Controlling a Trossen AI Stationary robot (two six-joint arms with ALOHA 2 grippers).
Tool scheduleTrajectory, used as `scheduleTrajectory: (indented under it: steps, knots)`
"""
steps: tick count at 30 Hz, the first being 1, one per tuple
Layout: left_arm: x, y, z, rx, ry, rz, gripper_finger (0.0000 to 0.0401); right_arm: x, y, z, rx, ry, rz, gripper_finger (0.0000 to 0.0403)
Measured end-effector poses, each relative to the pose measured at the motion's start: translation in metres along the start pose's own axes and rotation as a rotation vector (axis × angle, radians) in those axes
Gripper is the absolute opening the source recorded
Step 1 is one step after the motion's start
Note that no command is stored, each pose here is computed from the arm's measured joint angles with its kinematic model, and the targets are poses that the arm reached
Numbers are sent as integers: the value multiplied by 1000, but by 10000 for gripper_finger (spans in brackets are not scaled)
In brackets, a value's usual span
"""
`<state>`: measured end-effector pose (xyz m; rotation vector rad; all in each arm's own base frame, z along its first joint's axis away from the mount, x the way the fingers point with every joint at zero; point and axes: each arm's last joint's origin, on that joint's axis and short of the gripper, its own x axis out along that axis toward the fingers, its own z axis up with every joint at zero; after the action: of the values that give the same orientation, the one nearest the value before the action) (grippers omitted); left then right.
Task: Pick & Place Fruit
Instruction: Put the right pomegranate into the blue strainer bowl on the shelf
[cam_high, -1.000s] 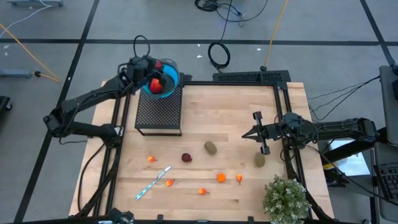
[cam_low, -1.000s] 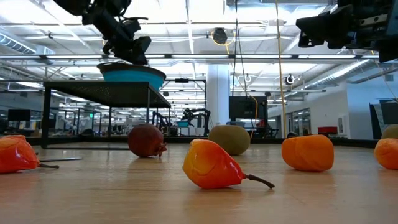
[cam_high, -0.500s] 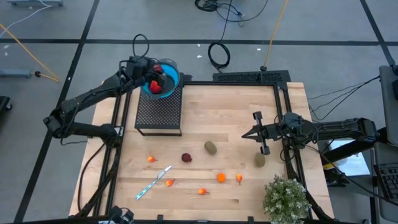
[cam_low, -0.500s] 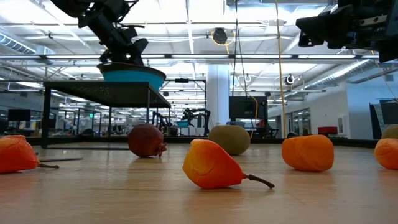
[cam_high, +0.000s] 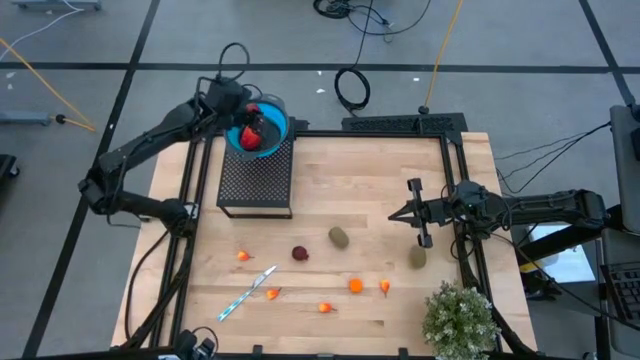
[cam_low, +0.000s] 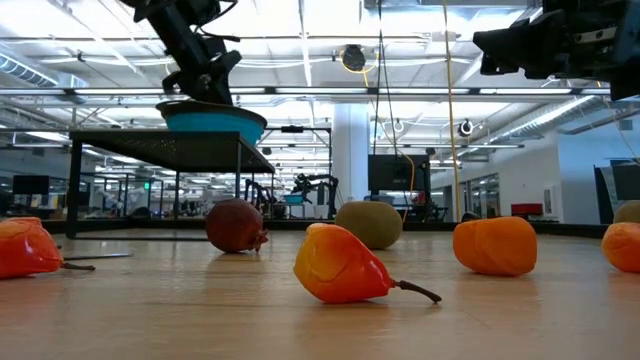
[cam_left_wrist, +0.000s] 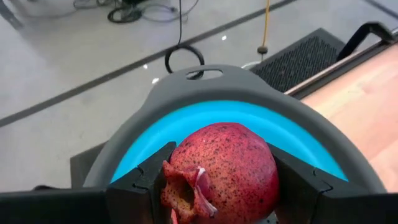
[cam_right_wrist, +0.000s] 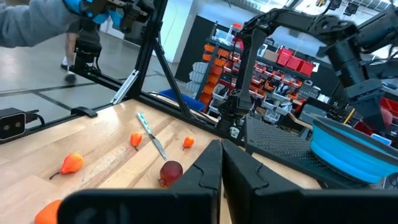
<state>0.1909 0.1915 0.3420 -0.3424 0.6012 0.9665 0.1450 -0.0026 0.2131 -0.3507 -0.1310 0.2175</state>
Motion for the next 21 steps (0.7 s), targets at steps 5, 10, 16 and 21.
scheduleTrajectory:
  steps: [5, 10, 16, 21]
  knots:
    - [4, -3, 13, 13, 102, 12, 202, 0, 0, 0, 0, 0, 0, 1]
    - [14, -3, 21, 12, 208, -5, 202, 0, 0, 0, 2, 0, 1, 1]
    - [33, 0, 18, -2, 301, -36, 202, 0, 0, 0, 6, 0, 1, 1]
    - [44, 5, 12, -21, 380, -17, 202, 0, 0, 0, 7, 0, 1, 1]
